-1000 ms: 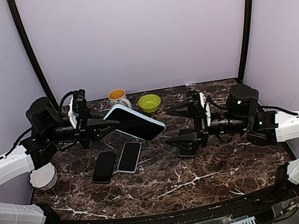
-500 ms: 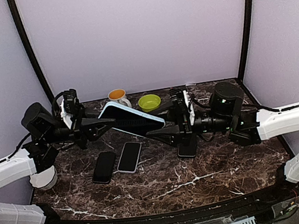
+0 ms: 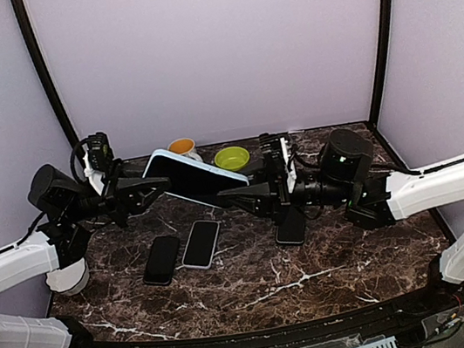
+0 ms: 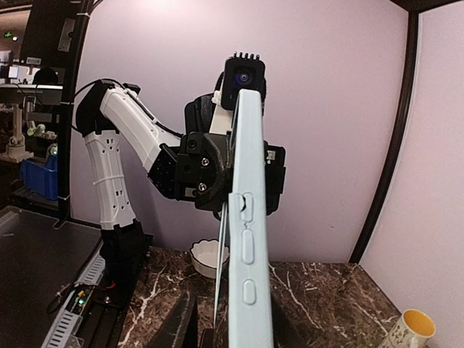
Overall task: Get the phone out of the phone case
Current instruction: Pass from the left arm to the right, then remove the top left corner of the phone case.
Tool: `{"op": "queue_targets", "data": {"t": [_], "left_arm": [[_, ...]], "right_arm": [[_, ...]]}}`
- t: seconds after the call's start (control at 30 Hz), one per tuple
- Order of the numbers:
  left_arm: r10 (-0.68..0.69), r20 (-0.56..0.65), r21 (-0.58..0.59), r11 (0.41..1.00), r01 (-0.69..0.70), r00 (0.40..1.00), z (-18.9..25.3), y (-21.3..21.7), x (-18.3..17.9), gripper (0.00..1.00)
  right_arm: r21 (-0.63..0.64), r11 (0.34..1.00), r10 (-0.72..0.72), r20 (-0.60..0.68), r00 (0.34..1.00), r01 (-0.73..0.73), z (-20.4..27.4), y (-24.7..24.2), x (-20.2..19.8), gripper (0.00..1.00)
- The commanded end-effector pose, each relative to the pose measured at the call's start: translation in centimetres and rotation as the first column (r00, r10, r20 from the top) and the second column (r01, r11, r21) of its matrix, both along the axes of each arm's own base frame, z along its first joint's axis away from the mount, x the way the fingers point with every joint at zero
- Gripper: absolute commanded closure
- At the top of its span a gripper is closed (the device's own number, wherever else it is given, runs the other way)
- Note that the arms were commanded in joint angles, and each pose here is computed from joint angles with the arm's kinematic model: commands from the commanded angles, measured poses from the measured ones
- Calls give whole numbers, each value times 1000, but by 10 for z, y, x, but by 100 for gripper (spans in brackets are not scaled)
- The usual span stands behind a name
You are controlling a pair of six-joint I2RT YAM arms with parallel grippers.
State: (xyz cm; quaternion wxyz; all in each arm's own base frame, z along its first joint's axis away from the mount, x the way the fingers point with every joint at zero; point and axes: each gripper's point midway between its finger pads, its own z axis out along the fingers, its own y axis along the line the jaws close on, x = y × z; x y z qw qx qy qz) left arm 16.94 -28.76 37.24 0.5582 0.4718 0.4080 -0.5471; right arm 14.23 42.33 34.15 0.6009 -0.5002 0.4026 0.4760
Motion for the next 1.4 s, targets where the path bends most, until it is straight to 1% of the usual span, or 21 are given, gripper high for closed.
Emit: {"op": "queue_targets", "data": {"t": [0.0, 0.13, 0.17, 0.2, 0.23, 0.27, 0.3, 0.33, 0.37, 0.4, 0.43, 0.47, 0.53, 0.6, 0.7, 0.83, 0.9, 0.97, 1.1, 1.23, 1.37], "left_arm": [[44, 66, -77, 996, -39, 997, 20, 10, 1, 100], [35, 65, -53, 998, -31, 997, 16, 8, 1, 100], [27, 81, -42, 999, -23, 996, 14, 8, 0, 100], [23, 62, -18, 1000, -21, 998, 12, 6, 1, 98], [28, 91, -7, 1000, -27, 995, 11, 6, 0, 85], [29, 73, 24, 999, -31, 997, 7, 4, 2, 72], [18, 118, 36, 999, -22, 993, 7, 5, -3, 50], [17, 143, 63, 998, -26, 990, 0, 5, -4, 42], [28, 180, 64, 997, -40, 983, 2, 7, -7, 29], [40, 204, 89, 994, -60, 978, -6, 7, -6, 25], [63, 230, 90, 992, -85, 971, -4, 10, -7, 21], [69, 246, 124, 987, -102, 967, -12, 10, -5, 20], [71, 276, 152, 981, -116, 959, -17, 13, -8, 18], [45, 299, 174, 980, -101, 953, -23, 14, -15, 19], [19, 312, 195, 977, -84, 950, -28, 16, -21, 20], [27, 315, 204, 974, -95, 949, -32, 15, -18, 20], [22, 313, 205, 975, -90, 950, -34, 13, -17, 23], [2, 318, 209, 975, -72, 948, -38, 10, -18, 26], [-42, 321, 226, 974, -34, 946, -51, 1, -25, 27], [-67, 321, 258, 966, -19, 945, -61, -8, -29, 29], [-89, 325, 286, 958, -8, 942, -71, -13, -35, 32]], "right_arm": [[87, 995, 41, 56, 998, -45, 29, 2, -9, 81], [80, 995, 52, 63, 997, -57, 29, 6, -10, 96], [76, 995, 53, 65, 997, -57, 29, 6, -10, 98], [71, 996, 49, 69, 996, -54, 30, 6, -9, 99], [66, 997, 40, 75, 996, -45, 29, 6, -8, 100], [62, 998, 8, 77, 997, -12, 30, 4, -4, 100], [57, 998, -29, 85, 996, 24, 30, 2, 1, 100], [45, 997, -63, 99, 993, 59, 28, -1, 6, 100], [38, 995, -99, 121, 988, 95, 27, -5, 9, 100], [27, 992, -129, 141, 982, 126, 24, -10, 12, 100], [11, 986, -168, 159, 973, 168, 20, -15, 17, 100], [-1, 978, -207, 177, 962, 211, 16, -20, 22, 100], [-32, 958, -271, 212, 939, 284, 5, -29, 30, 100], [-51, 939, -313, 278, 908, 340, -9, -39, 32, 100], [-74, 916, -357, 298, 885, 394, -14, -51, 37, 100], [-148, 925, -269, 398, 877, 351, -26, -55, 22, 100], [-177, 923, -235, 445, 864, 342, -31, -59, 17, 100], [-232, 914, -183, 495, 850, 332, -42, -62, 13, 100], [-298, 895, -139, 522, 841, 332, -51, -66, 12, 100], [-311, 905, -91, 522, 848, 289, -49, -67, 4, 100], [-318, 909, -55, 551, 833, 271, -44, -63, 2, 100]]}}
